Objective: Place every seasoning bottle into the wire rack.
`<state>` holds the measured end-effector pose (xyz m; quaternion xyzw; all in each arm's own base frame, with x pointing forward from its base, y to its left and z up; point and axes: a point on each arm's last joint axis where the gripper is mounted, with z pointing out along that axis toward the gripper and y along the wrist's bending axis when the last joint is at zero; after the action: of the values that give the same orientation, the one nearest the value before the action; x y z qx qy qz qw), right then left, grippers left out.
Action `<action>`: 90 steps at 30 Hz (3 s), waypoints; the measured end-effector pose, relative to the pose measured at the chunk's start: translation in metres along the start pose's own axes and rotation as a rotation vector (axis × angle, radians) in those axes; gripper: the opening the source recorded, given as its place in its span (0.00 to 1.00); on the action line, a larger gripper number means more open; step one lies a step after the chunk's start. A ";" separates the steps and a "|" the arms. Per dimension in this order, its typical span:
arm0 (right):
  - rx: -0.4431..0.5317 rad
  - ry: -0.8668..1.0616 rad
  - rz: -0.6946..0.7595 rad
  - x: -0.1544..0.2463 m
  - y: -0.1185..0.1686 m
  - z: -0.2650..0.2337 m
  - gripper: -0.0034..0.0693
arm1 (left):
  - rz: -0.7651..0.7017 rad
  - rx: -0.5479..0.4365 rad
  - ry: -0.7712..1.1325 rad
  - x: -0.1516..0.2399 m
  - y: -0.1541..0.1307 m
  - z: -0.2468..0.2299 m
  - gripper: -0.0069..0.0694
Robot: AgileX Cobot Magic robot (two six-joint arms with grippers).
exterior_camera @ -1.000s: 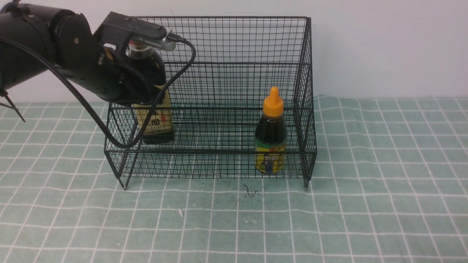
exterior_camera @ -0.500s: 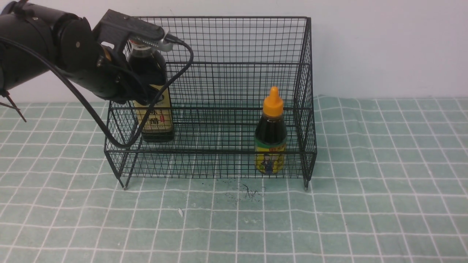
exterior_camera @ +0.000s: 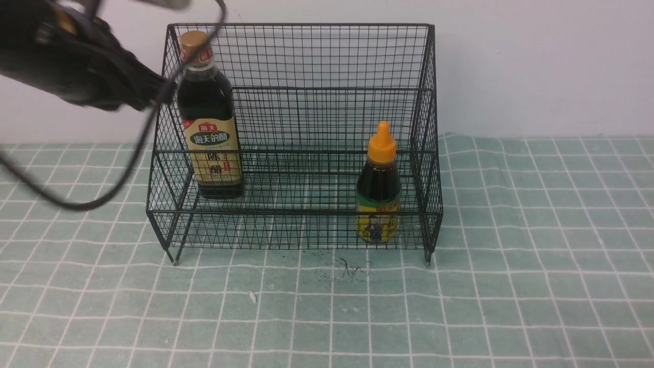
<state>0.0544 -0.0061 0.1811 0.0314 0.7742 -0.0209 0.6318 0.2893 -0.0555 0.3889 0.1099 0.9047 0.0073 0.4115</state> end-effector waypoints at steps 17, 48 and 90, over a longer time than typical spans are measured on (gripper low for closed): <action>0.000 0.000 0.000 0.000 0.000 0.000 0.03 | -0.191 0.128 -0.322 0.138 -0.008 -0.139 0.08; 0.000 0.000 0.000 0.000 0.000 0.000 0.03 | -0.126 -0.085 -0.514 0.313 -0.015 -0.042 0.08; 0.000 -0.001 0.000 0.000 0.000 0.000 0.03 | -0.135 -0.077 -0.418 0.324 -0.017 -0.037 0.08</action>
<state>0.0544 -0.0061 0.1811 0.0315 0.7740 -0.0209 0.6321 0.0527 -0.0025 0.1710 0.0326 0.8040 -0.0086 0.5936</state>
